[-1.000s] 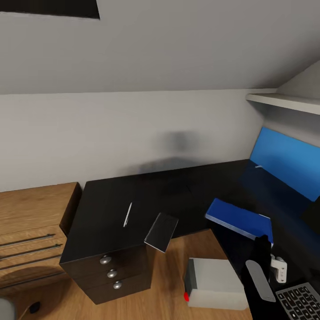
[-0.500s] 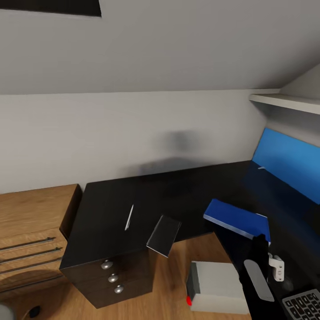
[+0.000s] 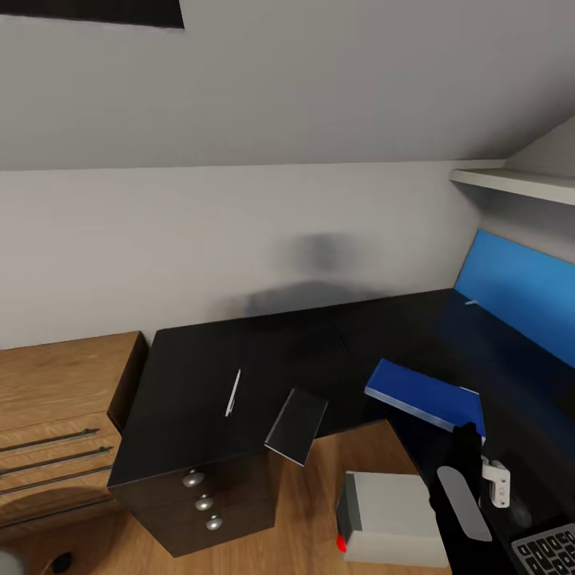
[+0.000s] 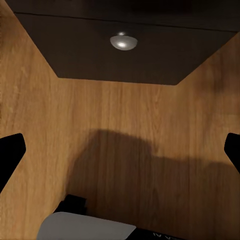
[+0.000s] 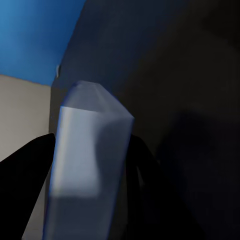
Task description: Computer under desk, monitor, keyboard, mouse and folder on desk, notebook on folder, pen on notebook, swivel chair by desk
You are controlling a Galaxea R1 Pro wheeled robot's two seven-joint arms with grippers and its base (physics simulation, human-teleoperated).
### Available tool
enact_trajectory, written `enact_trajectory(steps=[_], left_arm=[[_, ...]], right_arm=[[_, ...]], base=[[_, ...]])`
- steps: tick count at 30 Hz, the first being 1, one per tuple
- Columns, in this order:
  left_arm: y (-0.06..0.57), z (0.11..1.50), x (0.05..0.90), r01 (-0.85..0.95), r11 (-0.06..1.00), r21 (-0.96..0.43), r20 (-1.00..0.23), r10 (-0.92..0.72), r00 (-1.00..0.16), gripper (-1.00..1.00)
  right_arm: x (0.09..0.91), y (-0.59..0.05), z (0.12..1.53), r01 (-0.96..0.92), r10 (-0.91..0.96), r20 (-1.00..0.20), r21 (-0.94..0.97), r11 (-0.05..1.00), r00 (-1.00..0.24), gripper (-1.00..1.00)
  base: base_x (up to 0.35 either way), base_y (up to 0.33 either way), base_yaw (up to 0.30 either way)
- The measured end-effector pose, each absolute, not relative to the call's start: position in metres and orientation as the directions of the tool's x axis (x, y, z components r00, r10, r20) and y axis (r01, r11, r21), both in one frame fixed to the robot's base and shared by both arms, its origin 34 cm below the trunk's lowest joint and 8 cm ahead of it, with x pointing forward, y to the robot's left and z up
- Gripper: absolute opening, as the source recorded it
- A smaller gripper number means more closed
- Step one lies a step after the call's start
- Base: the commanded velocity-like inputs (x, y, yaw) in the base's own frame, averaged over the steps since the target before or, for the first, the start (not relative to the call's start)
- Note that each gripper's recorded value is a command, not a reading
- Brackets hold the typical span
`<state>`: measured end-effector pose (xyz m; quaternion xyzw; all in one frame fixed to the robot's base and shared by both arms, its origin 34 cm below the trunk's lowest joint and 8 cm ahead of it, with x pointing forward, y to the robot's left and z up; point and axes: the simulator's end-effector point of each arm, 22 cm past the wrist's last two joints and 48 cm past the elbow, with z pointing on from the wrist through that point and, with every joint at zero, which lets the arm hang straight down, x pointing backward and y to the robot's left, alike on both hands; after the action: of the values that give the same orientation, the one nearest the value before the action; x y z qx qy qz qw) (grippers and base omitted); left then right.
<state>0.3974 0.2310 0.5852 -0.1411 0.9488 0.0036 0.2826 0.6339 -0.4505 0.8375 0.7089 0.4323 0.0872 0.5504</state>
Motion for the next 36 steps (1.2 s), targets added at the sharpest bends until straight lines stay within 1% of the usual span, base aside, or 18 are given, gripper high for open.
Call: enact_trajectory(steps=[11, 36], left_arm=[[0.233, 0.585, 0.397, -0.272, 0.96, -0.07, -0.538, -0.266, -0.8, 1.0], [0.233, 0.573, 0.399, -0.271, 0.96, -0.068, -0.538, -0.264, -0.801, 1.0]], right_arm=[[0.633, -0.45, 0.836, 0.522, 0.71, -0.352, 0.853, -0.026, 0.61, -1.0], [0.634, -0.453, 0.824, 0.522, 0.705, -0.354, 0.852, -0.027, 0.615, -1.0]], base=[[-0.115, 0.0, 0.0], [-0.003, 0.0, 0.0]])
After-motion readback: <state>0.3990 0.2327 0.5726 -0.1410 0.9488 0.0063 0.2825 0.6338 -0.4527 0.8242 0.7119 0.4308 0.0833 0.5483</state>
